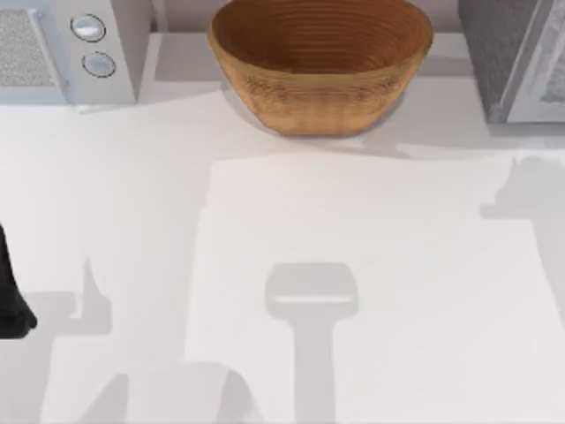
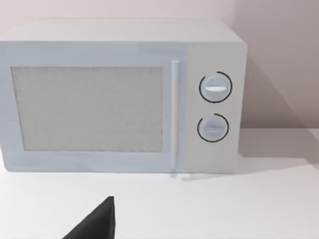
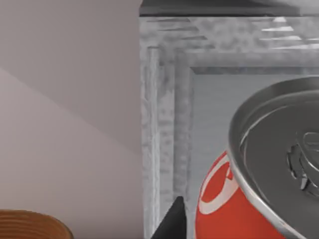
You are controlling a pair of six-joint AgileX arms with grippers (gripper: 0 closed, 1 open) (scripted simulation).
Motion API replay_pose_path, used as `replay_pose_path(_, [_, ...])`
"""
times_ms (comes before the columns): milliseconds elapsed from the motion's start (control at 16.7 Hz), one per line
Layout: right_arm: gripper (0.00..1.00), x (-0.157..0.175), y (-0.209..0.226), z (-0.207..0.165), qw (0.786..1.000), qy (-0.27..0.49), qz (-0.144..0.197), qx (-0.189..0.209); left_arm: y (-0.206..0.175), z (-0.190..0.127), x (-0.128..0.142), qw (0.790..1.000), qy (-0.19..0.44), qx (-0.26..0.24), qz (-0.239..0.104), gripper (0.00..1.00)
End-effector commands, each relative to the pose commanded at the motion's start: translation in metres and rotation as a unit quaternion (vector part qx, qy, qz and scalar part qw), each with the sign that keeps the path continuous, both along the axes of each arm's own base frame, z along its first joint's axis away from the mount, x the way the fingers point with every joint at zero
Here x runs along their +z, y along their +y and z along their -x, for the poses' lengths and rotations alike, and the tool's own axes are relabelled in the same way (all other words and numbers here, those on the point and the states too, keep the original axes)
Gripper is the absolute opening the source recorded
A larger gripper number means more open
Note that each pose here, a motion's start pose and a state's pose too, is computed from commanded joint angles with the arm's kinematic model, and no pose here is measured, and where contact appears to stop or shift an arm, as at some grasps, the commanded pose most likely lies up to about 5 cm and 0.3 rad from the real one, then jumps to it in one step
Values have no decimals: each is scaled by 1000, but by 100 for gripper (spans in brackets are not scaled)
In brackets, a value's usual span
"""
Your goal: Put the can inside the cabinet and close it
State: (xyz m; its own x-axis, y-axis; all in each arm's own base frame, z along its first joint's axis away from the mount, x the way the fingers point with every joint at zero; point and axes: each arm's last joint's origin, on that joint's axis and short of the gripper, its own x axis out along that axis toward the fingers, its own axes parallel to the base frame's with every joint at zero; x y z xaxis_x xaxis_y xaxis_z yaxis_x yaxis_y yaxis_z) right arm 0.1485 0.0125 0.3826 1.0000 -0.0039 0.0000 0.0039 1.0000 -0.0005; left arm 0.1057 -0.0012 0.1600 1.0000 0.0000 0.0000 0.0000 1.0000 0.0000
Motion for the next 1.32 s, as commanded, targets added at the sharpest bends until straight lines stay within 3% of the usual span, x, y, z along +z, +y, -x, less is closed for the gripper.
replay_pose_path(300, [0, 77, 14, -50, 1000, 0, 0, 0, 0, 0, 0, 1000, 0, 0, 0, 100])
replay_pose_path(540, [0, 112, 26, -86, 1000, 0, -1, 1, 0, 0, 0, 1000, 0, 0, 0, 100])
replay_pose_path(1320, [0, 134, 34, -117, 1000, 0, -2, 0, 0, 0, 0, 1000, 0, 0, 0, 100])
